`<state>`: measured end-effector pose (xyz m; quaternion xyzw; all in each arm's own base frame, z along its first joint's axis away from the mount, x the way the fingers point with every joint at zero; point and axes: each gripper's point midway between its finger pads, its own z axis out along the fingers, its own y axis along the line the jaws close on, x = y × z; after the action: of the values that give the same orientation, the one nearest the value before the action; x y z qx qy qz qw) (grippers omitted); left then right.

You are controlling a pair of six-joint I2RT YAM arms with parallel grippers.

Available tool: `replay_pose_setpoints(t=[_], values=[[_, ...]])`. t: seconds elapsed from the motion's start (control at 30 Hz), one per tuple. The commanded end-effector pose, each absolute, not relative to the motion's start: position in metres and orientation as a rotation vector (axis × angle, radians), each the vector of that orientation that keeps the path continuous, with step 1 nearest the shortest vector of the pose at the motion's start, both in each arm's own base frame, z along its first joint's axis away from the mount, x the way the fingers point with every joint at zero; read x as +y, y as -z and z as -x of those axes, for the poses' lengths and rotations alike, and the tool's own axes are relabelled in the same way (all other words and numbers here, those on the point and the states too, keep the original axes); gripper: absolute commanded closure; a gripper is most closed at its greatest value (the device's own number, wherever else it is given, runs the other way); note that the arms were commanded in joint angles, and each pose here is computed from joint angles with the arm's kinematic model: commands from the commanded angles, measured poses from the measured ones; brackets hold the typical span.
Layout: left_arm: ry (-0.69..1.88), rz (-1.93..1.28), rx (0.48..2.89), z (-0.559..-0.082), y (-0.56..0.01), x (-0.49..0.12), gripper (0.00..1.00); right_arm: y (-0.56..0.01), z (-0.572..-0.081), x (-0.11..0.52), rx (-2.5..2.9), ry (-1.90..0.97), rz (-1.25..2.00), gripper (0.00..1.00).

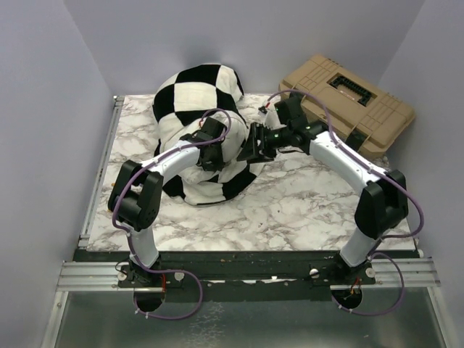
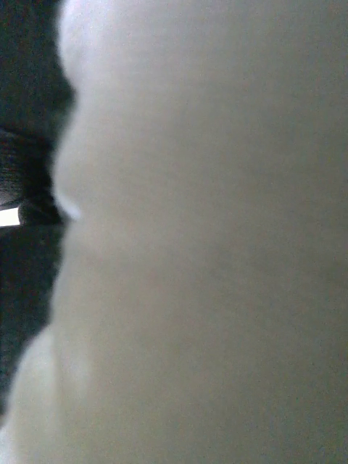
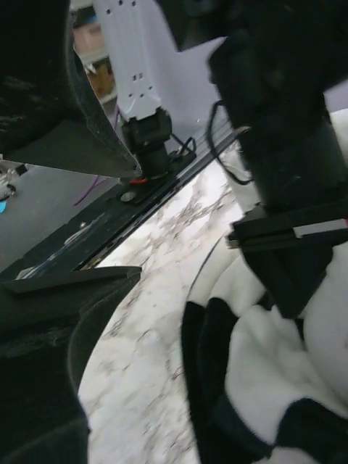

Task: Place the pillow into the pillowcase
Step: Stuff the pillow into the pillowcase.

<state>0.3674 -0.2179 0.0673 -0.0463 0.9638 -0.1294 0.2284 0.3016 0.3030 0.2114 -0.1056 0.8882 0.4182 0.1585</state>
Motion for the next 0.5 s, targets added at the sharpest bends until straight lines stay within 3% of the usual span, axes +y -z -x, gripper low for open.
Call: replay_pose_setpoints(t=[0.0,0.23,0.47], values=[[0.361,0.222,2.571,-0.392,-0.076,-0.21,1.0,-0.199,-0.319,0.347,2.481,-1.504,0.147,0.45],[0.397,0.263,2.551,-0.406,-0.092,-0.206,1.0,-0.157,-0.348,0.363,2.427,-1.608,-0.163,0.39],[0.38,0.231,2.556,-0.407,-0.097,-0.203,1.0,-0.114,-0.387,0.357,2.448,-1.403,-0.367,0.39]])
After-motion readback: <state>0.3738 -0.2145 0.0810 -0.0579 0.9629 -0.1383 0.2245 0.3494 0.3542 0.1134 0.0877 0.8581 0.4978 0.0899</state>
